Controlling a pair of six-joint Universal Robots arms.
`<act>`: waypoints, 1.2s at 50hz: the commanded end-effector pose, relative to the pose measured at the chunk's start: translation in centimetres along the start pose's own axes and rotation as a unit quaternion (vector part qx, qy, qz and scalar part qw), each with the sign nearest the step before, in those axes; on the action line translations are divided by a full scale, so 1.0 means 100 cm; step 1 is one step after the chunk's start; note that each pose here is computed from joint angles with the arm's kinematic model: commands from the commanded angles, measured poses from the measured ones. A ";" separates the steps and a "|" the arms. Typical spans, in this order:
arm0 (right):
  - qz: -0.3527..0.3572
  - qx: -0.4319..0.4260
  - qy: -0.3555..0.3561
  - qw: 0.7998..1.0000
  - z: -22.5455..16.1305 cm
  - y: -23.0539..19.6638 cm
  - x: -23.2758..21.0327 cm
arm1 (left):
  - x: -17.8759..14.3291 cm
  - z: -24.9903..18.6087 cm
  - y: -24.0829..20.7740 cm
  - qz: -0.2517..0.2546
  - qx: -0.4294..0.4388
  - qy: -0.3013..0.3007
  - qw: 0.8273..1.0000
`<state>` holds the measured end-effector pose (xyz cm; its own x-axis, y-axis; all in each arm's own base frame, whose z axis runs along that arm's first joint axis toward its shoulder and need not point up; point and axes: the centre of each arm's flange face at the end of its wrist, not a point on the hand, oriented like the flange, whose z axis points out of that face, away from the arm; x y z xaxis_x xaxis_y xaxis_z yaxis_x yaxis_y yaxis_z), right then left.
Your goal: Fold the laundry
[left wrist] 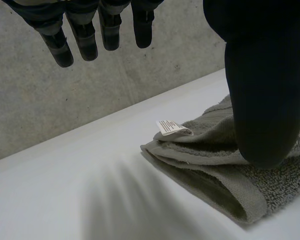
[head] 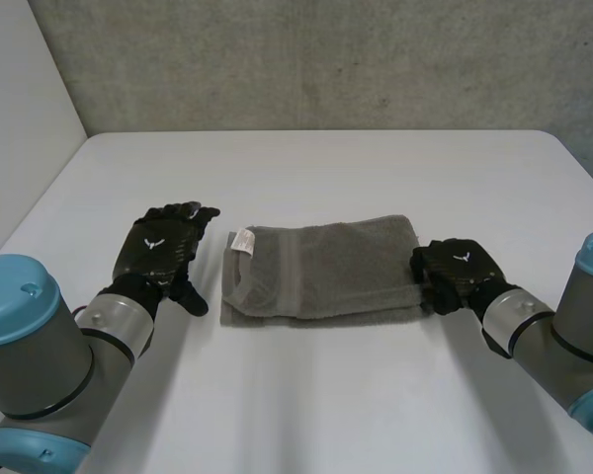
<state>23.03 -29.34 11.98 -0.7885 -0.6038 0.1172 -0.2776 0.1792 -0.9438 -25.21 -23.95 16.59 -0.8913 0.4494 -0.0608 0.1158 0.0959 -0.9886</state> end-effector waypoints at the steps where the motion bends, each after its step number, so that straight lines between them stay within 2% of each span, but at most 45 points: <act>1: 0.004 -0.015 0.011 1.000 -0.010 -0.007 0.008 | 0.000 0.000 -0.001 0.000 0.001 -0.001 1.000; 8: 0.007 -0.054 0.026 0.998 -0.034 -0.009 0.024 | -0.001 -0.001 -0.005 -0.001 0.008 -0.001 1.000; 14: -0.084 -0.080 0.088 0.989 -0.054 -0.009 0.065 | -0.001 -0.002 -0.022 0.001 0.035 -0.002 0.999; 20: -0.101 -0.055 0.085 0.990 -0.050 -0.027 0.064 | -0.003 -0.002 -0.047 0.001 0.076 -0.005 0.997; 22: -0.112 -0.011 0.045 0.993 -0.041 -0.055 0.035 | -0.003 0.000 -0.061 -0.001 0.098 -0.006 0.995; 25: -0.119 0.018 0.017 0.993 -0.037 -0.071 0.013 | -0.002 0.002 -0.075 -0.003 0.118 -0.004 0.993; 26: -0.130 0.051 -0.024 0.990 -0.033 -0.088 -0.019 | -0.002 0.002 -0.075 -0.003 0.118 -0.004 0.993; 27: -0.130 0.052 -0.025 0.990 -0.033 -0.089 -0.019 | 0.003 0.002 -0.083 -0.004 0.129 0.002 0.992; 28: -0.144 0.070 -0.061 0.985 -0.031 -0.096 -0.050 | 0.007 0.002 -0.089 -0.008 0.138 0.009 0.990; 29: -0.156 0.077 -0.101 0.980 -0.029 -0.096 -0.081 | 0.007 0.002 -0.089 -0.008 0.138 0.009 0.990; 30: -0.156 0.078 -0.101 0.979 -0.029 -0.096 -0.082 | 0.013 0.002 -0.095 -0.015 0.148 0.018 0.989; 31: -0.165 0.081 -0.145 0.972 -0.030 -0.092 -0.114 | 0.017 0.002 -0.101 -0.023 0.157 0.025 0.987; 32: -0.165 0.081 -0.146 0.972 -0.030 -0.092 -0.115 | 0.017 0.002 -0.101 -0.023 0.157 0.025 0.987; 34: -0.177 0.076 -0.212 0.958 -0.036 -0.078 -0.165 | 0.021 0.002 -0.110 -0.040 0.170 0.032 0.984; 39: -0.180 0.040 -0.251 0.950 -0.040 -0.051 -0.190 | 0.021 0.003 -0.112 -0.056 0.172 0.030 0.983; 46: -0.168 0.037 -0.218 0.961 -0.044 -0.064 -0.175 | 0.024 0.006 -0.099 -0.070 0.154 0.016 0.985; 51: -0.122 0.063 -0.119 0.983 -0.042 -0.093 -0.121 | 0.025 0.015 -0.082 -0.073 0.129 0.015 0.989; 60: -0.051 0.057 -0.060 0.995 -0.041 -0.101 -0.075 | 0.038 0.022 -0.050 -0.073 0.072 0.029 0.994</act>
<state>31.46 -21.63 21.46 -0.6118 -0.7515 0.2467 -0.3308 -0.0402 -0.9428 -29.34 -25.09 22.98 -0.8756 0.4745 0.0902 -0.1171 -0.0273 -0.9927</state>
